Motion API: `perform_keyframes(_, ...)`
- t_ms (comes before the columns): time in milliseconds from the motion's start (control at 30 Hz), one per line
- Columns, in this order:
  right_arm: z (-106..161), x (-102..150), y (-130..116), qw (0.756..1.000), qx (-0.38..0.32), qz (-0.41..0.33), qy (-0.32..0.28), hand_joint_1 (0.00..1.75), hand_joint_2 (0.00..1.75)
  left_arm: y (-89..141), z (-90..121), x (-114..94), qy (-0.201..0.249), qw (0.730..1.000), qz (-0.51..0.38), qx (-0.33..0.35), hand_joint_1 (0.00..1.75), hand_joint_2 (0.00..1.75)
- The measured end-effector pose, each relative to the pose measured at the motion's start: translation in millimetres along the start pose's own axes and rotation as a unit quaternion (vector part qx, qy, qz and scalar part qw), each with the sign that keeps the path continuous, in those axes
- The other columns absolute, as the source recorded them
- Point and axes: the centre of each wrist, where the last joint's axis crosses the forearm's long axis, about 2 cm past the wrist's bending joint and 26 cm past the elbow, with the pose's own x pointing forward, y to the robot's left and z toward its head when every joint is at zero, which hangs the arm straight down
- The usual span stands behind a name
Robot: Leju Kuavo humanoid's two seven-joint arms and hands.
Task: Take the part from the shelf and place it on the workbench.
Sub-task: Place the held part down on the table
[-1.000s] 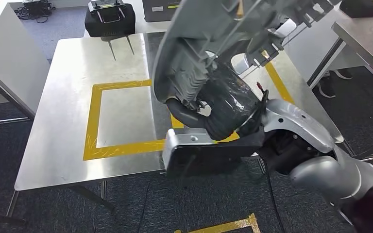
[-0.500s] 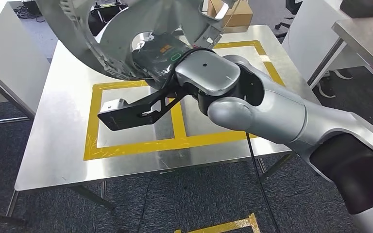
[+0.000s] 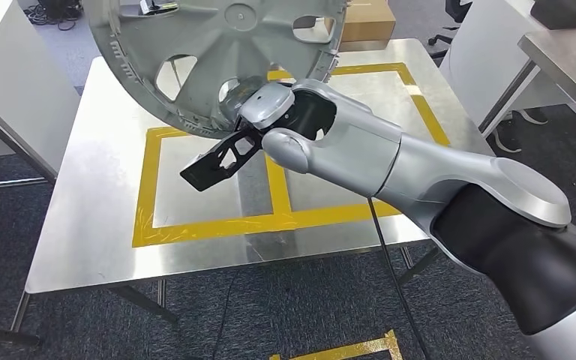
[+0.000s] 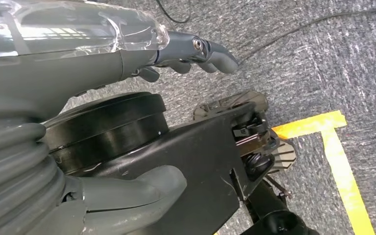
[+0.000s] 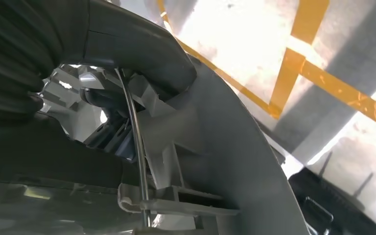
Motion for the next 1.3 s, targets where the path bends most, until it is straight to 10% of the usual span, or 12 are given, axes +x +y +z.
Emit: perform_keyframes(1300,-29,-97,39,0.969,0.190,-0.140,0.071,1.75,1.75,9,-1,2,-0.002,1.000,-0.025,-0.003,0.00,1.75)
